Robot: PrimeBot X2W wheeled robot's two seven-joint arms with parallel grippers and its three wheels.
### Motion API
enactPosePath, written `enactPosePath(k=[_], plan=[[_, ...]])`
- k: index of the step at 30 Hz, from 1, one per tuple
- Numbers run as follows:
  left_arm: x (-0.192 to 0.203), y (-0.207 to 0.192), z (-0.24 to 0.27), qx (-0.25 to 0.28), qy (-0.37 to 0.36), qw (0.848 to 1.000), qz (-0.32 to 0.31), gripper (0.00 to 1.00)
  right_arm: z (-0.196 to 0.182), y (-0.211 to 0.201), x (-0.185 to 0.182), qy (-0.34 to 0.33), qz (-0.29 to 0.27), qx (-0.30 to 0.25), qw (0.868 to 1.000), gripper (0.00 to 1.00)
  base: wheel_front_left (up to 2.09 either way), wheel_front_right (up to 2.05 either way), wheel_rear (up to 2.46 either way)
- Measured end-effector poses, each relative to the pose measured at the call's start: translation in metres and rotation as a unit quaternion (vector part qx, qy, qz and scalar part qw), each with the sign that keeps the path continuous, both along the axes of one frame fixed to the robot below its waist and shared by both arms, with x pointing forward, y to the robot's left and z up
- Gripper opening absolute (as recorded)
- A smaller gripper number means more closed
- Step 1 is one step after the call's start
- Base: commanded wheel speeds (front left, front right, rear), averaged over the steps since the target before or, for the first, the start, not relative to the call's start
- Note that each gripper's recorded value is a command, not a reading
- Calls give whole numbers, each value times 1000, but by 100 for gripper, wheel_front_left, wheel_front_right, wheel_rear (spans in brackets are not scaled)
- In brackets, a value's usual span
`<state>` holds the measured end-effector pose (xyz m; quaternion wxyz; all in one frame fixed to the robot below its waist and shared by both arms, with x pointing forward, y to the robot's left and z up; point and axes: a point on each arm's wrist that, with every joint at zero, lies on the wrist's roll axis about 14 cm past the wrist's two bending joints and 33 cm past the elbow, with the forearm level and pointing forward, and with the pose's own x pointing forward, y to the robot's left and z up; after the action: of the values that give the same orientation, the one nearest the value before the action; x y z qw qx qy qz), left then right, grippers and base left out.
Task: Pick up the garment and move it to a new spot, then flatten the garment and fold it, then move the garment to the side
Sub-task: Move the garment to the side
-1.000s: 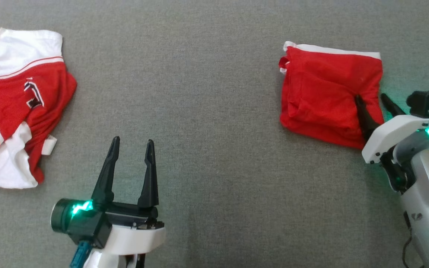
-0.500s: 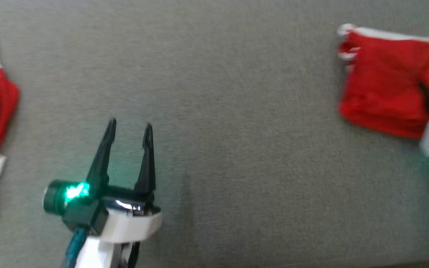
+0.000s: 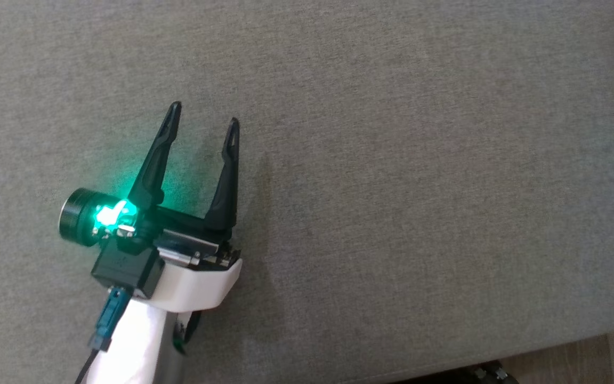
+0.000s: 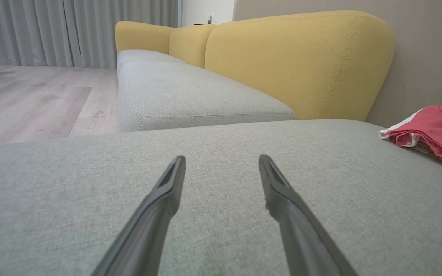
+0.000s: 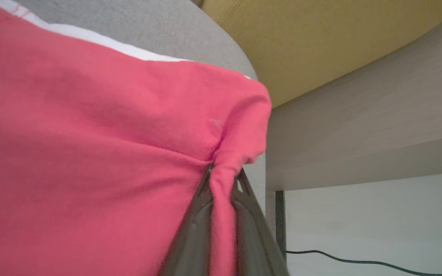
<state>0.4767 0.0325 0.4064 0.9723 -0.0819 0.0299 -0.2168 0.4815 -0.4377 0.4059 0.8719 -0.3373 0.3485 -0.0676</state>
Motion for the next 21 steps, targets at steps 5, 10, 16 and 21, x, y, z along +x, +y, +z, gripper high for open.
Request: enactPosePath(k=[5, 10, 16, 21], plan=[[1, 6, 2, 4, -3, 1000, 7, 100, 10, -7, 5, -10, 0, -36, 999, 100, 0, 0, 0], [0, 17, 10, 8, -7, 1000, 23, 100, 24, 5, 10, -53, 25, -61, 996, 100, 0, 0, 0], [-12, 34, 23, 4, -3, 999, 53, 100, 26, 82, 18, -142, 69, 32, 987, 100, 0, 0, 0], [-33, 55, 28, 0, 17, 996, 92, 100, 4, 168, -12, -150, 138, 141, 969, 100, 0, 0, 0]])
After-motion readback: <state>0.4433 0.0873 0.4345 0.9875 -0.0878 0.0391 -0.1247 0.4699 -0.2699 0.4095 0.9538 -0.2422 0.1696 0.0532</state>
